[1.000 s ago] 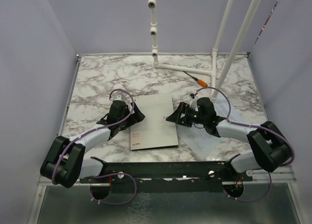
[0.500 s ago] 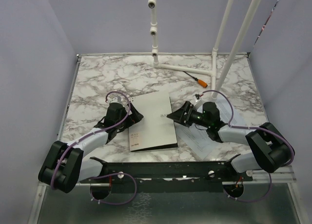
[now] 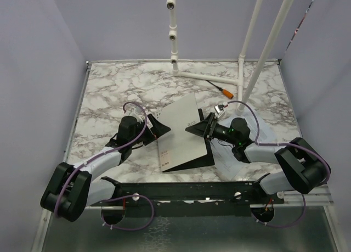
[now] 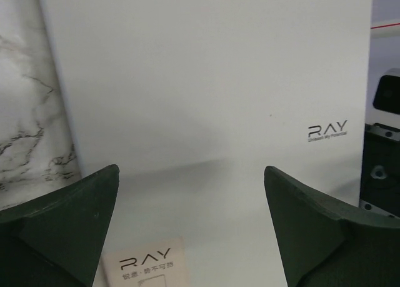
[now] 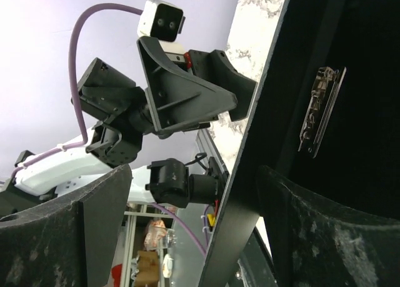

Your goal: Put the files into the folder

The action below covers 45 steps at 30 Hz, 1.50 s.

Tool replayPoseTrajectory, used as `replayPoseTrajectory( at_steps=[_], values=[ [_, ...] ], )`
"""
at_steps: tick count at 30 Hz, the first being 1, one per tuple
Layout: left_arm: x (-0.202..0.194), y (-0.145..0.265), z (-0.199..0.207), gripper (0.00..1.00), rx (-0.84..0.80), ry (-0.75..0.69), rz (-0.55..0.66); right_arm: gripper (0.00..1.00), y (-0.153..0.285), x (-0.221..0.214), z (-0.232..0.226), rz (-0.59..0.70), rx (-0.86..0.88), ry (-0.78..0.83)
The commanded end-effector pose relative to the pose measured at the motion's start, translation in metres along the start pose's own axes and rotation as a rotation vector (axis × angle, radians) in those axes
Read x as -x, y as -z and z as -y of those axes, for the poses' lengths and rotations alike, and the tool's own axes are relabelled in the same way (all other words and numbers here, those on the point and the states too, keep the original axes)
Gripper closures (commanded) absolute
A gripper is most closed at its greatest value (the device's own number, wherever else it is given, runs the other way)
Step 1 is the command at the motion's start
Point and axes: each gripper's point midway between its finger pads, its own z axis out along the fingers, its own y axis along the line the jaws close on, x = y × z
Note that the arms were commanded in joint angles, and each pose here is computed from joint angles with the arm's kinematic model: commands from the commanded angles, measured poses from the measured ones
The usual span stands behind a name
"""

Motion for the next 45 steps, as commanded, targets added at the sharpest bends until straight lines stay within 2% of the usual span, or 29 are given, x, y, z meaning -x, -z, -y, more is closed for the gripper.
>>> replayPoseTrajectory(
  at_steps=[1, 7, 14, 19, 25, 31, 35, 45],
  values=[
    [0.002, 0.007, 0.033, 0.01, -0.149, 0.006, -0.009, 0.15, 0.003, -0.008, -0.013, -0.027, 0.074, -0.018],
    [0.003, 0.007, 0.033, 0.01, -0.149, 0.007, -0.006, 0.19, 0.003, -0.008, -0.009, -0.03, 0.048, -0.003],
    [0.004, 0.007, 0.027, 0.01, -0.128, 0.009, -0.001, 0.26, 0.008, -0.001, 0.0, -0.007, -0.071, 0.085],
    [0.004, 0.008, 0.024, 0.01, -0.116, 0.016, -0.002, 0.35, 0.013, 0.004, 0.001, 0.008, -0.128, 0.146],
    [0.007, 0.009, 0.025, 0.01, -0.112, 0.018, -0.001, 0.57, 0.018, 0.004, 0.006, 0.007, -0.171, 0.174],
    [0.008, 0.01, 0.024, 0.01, -0.092, 0.018, -0.015, 0.75, 0.022, 0.006, 0.009, 0.007, -0.207, 0.202],
    [0.012, 0.012, 0.024, 0.01, -0.05, 0.006, -0.024, 0.98, 0.024, 0.012, 0.006, 0.009, -0.243, 0.247],
    [0.033, 0.025, 0.049, 0.01, -0.001, -0.122, -0.06, 0.99, 0.008, 0.023, -0.02, -0.055, -0.336, 0.424]
  ],
)
